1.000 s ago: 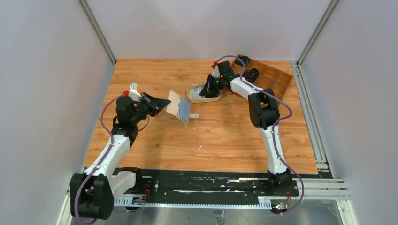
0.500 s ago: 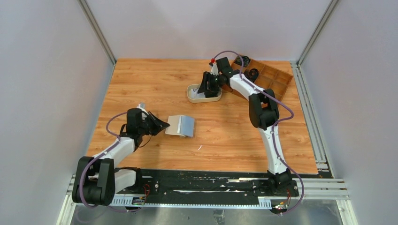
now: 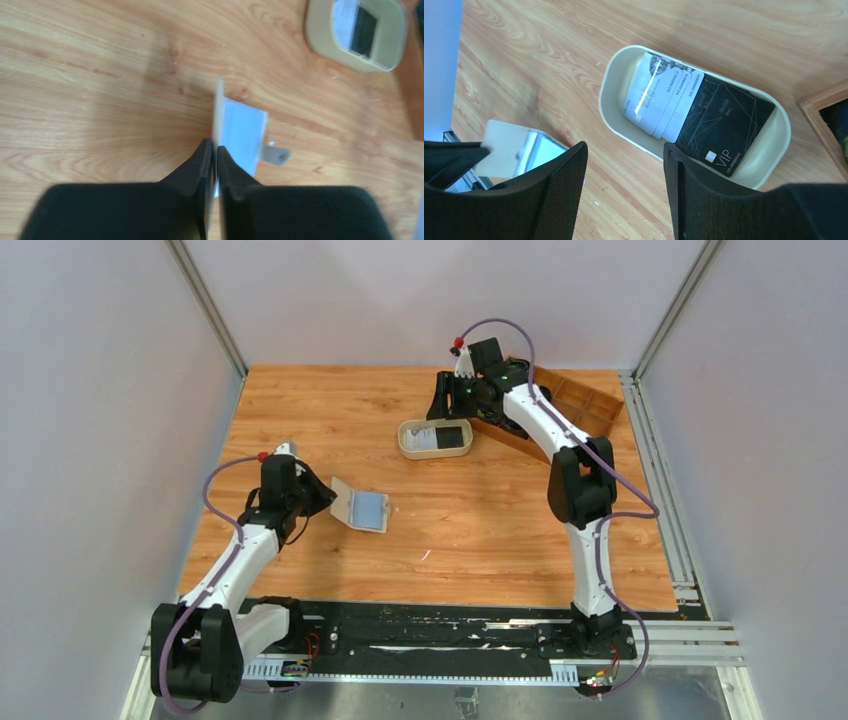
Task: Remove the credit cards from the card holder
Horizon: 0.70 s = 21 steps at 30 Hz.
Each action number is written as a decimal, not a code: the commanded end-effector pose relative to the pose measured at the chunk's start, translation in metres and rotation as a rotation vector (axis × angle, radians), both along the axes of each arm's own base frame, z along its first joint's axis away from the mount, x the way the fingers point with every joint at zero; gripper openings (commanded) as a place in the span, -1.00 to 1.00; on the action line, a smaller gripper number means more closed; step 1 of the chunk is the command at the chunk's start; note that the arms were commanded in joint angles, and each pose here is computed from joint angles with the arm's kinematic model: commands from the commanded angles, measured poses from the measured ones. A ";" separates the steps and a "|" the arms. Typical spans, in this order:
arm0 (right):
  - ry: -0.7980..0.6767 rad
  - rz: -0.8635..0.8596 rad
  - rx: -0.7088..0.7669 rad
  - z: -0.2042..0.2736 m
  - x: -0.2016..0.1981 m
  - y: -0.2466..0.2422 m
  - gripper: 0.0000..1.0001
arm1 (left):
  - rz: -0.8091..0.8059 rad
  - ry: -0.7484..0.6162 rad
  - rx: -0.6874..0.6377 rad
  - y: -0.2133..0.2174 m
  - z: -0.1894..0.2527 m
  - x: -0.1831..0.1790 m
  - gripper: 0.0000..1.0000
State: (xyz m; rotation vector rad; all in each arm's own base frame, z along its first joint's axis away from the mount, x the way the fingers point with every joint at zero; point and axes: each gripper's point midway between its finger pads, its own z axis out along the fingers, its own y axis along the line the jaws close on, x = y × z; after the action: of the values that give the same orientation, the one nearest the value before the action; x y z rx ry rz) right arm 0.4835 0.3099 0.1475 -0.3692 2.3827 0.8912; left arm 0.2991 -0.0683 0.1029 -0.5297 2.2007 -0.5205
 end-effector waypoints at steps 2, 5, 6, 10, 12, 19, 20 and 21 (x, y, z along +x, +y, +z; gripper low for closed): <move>-0.074 0.035 -0.034 0.037 -0.020 -0.010 0.28 | 0.017 0.119 0.100 0.016 -0.031 -0.012 -0.37; -0.112 0.038 -0.048 0.054 -0.030 -0.018 0.37 | 0.033 0.135 0.118 0.021 -0.036 -0.013 0.07; -0.118 0.037 -0.054 0.058 -0.034 -0.020 0.38 | 0.047 0.137 0.130 0.024 -0.036 -0.013 0.30; -0.140 0.031 -0.072 0.070 -0.056 -0.035 0.40 | 0.109 0.103 0.185 0.039 -0.013 -0.008 0.95; -0.144 0.026 -0.082 0.073 -0.071 -0.044 0.40 | 0.124 0.058 0.196 0.042 0.007 -0.006 0.99; -0.159 -0.022 -0.157 0.054 -0.135 -0.082 0.62 | -0.002 -0.152 0.142 0.021 0.087 -0.004 1.00; -0.137 -0.029 -0.166 0.040 -0.147 -0.089 0.70 | -0.046 -0.175 0.143 0.015 0.098 -0.005 1.00; -0.128 -0.042 -0.168 0.034 -0.155 -0.094 0.71 | -0.075 -0.186 0.155 0.013 0.105 -0.006 1.00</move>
State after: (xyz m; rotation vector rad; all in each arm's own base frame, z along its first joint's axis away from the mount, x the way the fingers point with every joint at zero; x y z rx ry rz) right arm 0.3573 0.2349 0.2100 -0.4491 2.2979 0.7090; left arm 0.2988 -0.0415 0.1752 -0.4754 2.0852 -0.3568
